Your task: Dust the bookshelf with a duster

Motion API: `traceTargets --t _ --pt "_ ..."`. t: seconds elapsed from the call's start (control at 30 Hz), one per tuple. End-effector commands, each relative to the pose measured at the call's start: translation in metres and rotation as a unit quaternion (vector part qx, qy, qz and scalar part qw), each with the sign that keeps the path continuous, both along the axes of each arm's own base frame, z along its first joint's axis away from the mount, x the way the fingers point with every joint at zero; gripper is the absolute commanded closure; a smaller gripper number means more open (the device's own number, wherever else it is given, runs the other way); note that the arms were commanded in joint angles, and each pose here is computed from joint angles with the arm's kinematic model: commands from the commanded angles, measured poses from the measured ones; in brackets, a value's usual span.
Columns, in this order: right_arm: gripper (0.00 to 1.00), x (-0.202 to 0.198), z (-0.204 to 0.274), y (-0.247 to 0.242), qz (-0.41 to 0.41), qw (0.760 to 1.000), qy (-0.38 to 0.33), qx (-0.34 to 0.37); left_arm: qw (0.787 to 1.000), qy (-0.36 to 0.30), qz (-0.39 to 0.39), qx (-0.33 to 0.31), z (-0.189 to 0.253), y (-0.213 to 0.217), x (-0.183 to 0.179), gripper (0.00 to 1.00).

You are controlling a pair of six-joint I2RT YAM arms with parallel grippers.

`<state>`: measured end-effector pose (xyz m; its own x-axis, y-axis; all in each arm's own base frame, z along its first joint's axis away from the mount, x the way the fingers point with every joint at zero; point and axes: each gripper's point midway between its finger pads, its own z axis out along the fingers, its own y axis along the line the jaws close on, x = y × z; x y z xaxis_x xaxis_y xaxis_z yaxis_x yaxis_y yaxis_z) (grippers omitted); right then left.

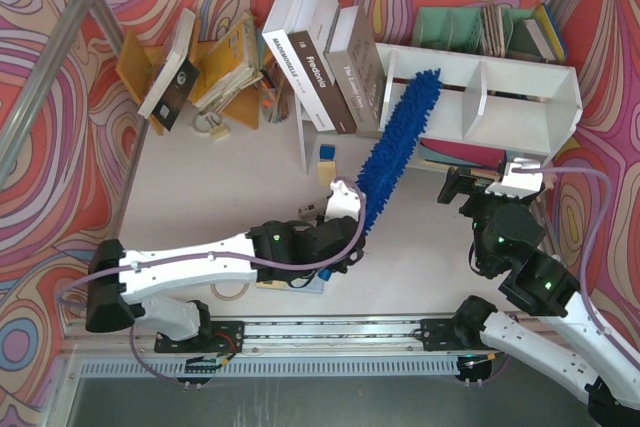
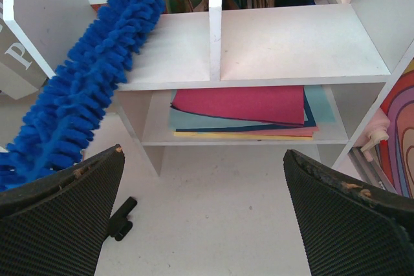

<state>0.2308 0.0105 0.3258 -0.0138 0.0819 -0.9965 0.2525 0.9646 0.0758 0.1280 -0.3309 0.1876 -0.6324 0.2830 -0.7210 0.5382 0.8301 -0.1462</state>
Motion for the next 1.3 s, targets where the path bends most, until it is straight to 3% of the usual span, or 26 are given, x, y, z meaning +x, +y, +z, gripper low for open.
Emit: traceTargets --t 0.0,0.37,0.87,1.27 --pt "0.01 0.000 0.004 -0.004 -0.012 1.000 -0.009 0.008 0.999 0.007 -0.037 -0.031 0.008 -0.034 -0.002 1.00" --pt "0.01 -0.002 0.005 -0.004 -0.011 1.000 -0.012 0.011 0.997 -0.003 -0.062 -0.046 0.021 -0.057 -0.001 1.00" --pt "0.01 -0.001 0.005 -0.004 -0.010 1.000 -0.012 0.012 0.996 -0.056 0.056 -0.033 0.027 0.015 0.024 1.00" --pt "0.01 -0.002 0.005 -0.005 -0.010 1.000 -0.012 0.013 0.987 -0.108 0.080 -0.092 0.072 0.021 0.037 1.00"
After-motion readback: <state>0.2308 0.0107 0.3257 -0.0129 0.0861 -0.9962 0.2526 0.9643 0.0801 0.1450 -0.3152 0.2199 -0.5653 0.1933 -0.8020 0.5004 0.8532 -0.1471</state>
